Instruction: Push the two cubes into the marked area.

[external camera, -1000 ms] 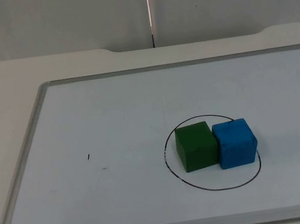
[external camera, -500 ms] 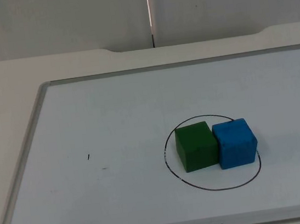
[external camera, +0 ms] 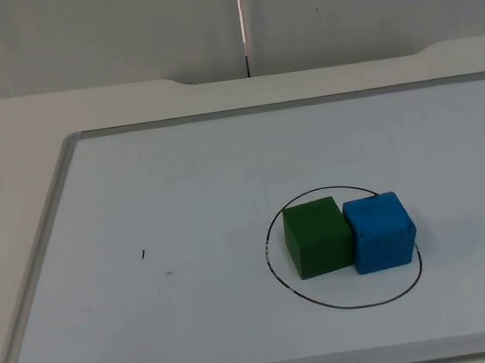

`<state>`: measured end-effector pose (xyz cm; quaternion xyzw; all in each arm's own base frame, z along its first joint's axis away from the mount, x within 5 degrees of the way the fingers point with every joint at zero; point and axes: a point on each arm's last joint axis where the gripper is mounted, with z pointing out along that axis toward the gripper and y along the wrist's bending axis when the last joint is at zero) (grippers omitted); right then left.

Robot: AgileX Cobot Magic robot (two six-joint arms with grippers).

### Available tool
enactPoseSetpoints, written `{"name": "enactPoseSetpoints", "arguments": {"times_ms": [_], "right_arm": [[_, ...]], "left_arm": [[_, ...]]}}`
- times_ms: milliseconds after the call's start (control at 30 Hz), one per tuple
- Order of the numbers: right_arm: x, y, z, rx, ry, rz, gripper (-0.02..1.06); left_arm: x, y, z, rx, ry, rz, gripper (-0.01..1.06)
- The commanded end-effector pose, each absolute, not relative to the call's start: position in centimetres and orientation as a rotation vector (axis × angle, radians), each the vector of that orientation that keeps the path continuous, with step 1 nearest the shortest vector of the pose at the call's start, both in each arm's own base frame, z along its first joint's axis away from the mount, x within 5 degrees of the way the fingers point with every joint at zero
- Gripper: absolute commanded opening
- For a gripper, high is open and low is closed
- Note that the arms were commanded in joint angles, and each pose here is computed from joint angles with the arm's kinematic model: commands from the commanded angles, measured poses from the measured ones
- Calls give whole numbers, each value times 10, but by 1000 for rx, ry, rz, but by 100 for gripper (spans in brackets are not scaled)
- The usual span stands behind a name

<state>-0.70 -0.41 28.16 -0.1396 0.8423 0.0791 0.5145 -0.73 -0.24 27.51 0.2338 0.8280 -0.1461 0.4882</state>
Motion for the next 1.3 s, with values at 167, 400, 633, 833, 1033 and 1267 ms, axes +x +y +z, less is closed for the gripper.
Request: {"name": "enactPoseSetpoints", "arguments": {"times_ms": [167, 400, 633, 833, 1033, 1267], "right_arm": [[-7, -4, 280, -332, 2024, 195, 105], [-7, -4, 280, -332, 2024, 195, 105], [-7, -4, 280, -331, 2024, 193, 105], [-7, -4, 280, -331, 2024, 193, 105], [-7, -4, 280, -331, 2024, 193, 105], [-7, -4, 280, -331, 2024, 193, 105]], "left_arm": [[-7, -2, 275, 555, 2006, -353, 105], [-6, -3, 275, 487, 2019, -310, 105], [-6, -3, 275, 373, 2037, -241, 105], [-6, -4, 275, 288, 2048, -191, 105], [-5, -4, 275, 198, 2056, -137, 105], [-5, -5, 275, 105, 2061, -81, 105]]}}
